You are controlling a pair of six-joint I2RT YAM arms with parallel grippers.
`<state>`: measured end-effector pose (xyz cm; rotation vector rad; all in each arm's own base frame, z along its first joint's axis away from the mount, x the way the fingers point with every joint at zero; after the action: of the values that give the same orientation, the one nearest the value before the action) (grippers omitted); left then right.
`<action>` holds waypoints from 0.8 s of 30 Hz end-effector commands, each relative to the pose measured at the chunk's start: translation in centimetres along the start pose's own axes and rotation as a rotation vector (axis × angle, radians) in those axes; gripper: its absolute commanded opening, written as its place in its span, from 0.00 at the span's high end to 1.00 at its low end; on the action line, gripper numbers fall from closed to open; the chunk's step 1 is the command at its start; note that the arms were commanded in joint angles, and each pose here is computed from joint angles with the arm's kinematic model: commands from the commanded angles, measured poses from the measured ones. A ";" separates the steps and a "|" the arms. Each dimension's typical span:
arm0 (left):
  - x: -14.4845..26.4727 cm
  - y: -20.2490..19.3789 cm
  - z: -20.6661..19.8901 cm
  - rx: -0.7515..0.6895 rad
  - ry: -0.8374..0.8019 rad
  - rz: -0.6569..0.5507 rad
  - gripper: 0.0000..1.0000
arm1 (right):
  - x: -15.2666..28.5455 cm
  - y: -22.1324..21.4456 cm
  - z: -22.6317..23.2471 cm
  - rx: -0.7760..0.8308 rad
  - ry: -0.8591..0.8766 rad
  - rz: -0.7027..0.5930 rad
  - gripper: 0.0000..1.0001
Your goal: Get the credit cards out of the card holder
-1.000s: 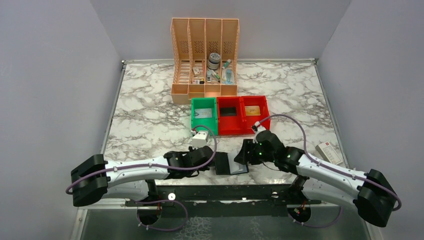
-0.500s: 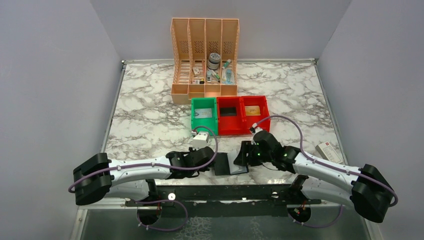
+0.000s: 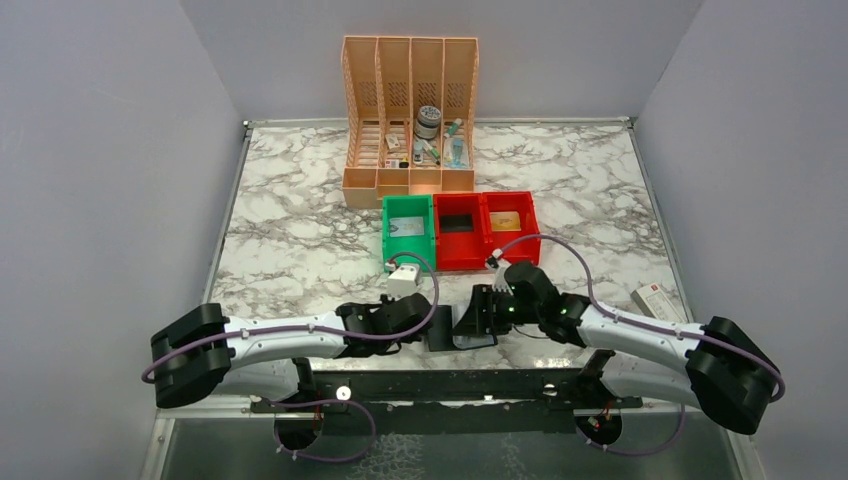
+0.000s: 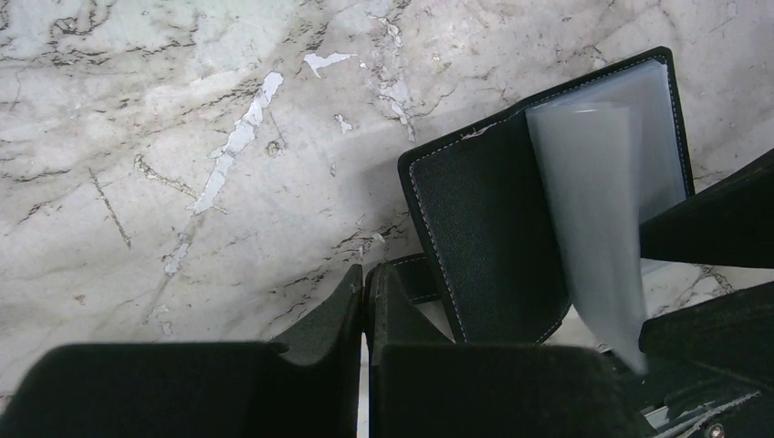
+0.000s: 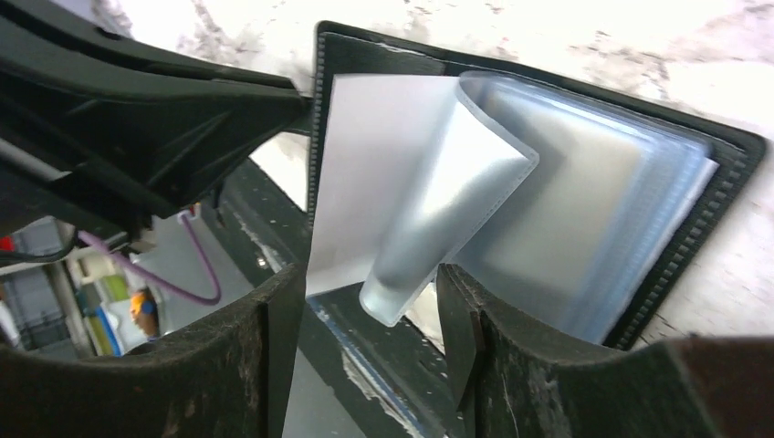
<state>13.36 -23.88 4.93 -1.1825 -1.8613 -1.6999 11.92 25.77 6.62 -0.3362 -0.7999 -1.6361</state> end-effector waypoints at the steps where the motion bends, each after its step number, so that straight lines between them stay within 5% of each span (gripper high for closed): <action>1: -0.5 0.1 -0.4 0.017 -0.017 -0.015 1.00 | -0.3 0.6 3.5 0.010 0.162 0.013 0.44; 10: -0.7 -0.3 -0.7 0.071 -0.051 -0.022 1.00 | -3.5 0.3 3.9 -0.009 0.205 0.121 0.41; 19: -0.7 -0.4 -0.5 0.077 -0.057 -0.023 1.00 | -3.1 1.0 5.3 0.054 0.264 0.098 0.32; 22: -0.8 -0.3 -0.7 0.081 -0.056 -0.028 1.00 | -4.1 1.9 4.1 0.021 0.195 0.047 0.37; 24: -0.9 -0.1 -0.9 0.098 -0.064 -0.038 0.98 | -4.9 2.1 2.5 -0.022 0.104 0.035 0.51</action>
<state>13.25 -24.10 3.75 -1.1826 -1.9237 -1.6378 12.55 30.67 6.75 -0.2289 -0.6308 -1.5450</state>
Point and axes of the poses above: each gripper's point midway between its finger pads, its own x axis back along the fingers, its own z axis along the line the jaws close on, y = z × x, the point moved 1 cm from there along x, back along the fingers, and after that the axes turned 4 degrees about -x, right-handed, at the moved point
